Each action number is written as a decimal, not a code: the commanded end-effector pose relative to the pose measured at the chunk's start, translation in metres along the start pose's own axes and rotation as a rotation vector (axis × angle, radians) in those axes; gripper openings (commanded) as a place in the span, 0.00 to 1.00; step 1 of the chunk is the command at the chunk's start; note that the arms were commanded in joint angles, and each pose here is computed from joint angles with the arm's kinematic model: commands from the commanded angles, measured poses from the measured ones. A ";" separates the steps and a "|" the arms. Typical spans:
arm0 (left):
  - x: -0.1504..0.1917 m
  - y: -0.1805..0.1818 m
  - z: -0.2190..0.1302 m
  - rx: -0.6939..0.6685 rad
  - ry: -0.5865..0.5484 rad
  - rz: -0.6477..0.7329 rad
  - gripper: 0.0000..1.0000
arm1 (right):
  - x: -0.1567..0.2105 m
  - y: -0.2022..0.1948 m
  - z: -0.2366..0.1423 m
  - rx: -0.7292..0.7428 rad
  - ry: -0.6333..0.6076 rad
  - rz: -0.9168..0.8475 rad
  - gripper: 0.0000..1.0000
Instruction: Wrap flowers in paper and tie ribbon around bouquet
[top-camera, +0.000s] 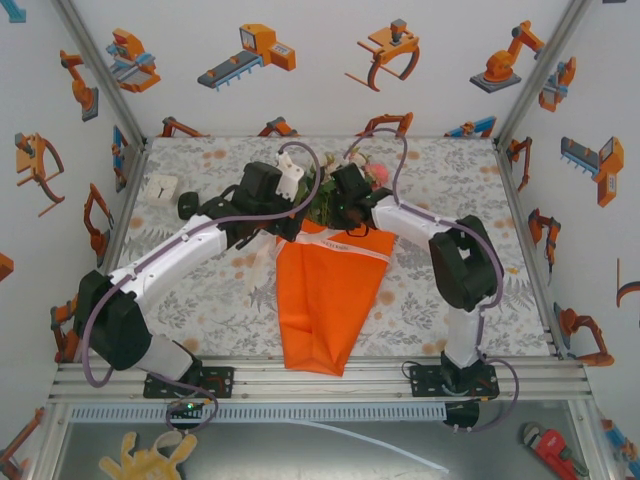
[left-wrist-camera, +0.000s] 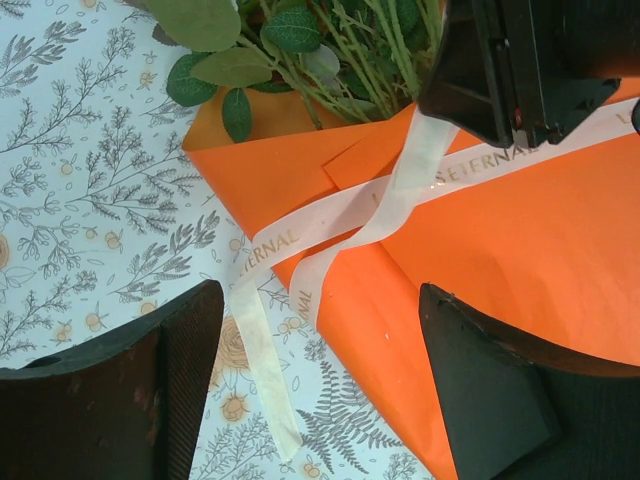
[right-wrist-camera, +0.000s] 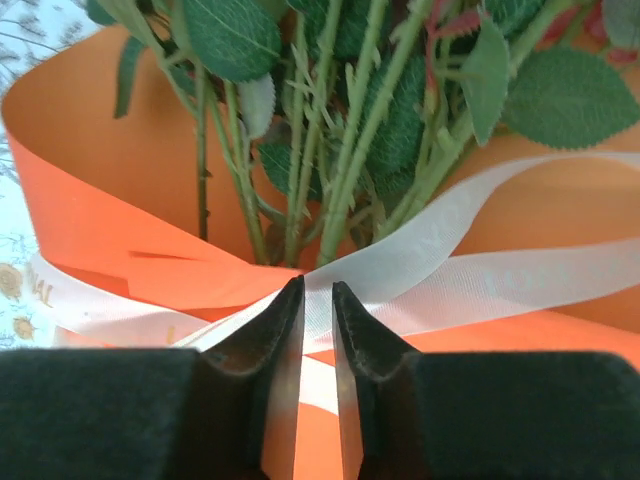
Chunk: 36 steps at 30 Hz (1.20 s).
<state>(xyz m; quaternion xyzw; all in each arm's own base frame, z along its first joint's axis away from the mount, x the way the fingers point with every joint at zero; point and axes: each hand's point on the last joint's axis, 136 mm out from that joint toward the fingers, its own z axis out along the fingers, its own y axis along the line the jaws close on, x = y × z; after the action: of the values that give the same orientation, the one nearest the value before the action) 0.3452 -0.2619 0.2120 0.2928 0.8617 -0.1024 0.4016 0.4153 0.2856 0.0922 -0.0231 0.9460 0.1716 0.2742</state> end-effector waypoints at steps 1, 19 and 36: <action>0.002 -0.001 0.001 0.013 -0.012 -0.008 0.74 | -0.015 -0.001 -0.018 0.038 -0.051 0.000 0.09; 0.003 0.016 -0.018 -0.060 -0.102 -0.081 0.82 | 0.012 0.061 -0.032 -0.060 -0.040 -0.386 0.35; 0.012 0.023 -0.019 -0.072 -0.105 -0.111 0.85 | 0.033 0.065 -0.004 -0.012 0.094 -0.797 0.44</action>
<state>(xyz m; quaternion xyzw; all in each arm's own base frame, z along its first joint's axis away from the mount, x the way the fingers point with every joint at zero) 0.3362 -0.2340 0.2101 0.2374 0.8598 -0.1074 0.4391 0.3751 0.3450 0.0997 -0.3755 0.8800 0.0660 0.2834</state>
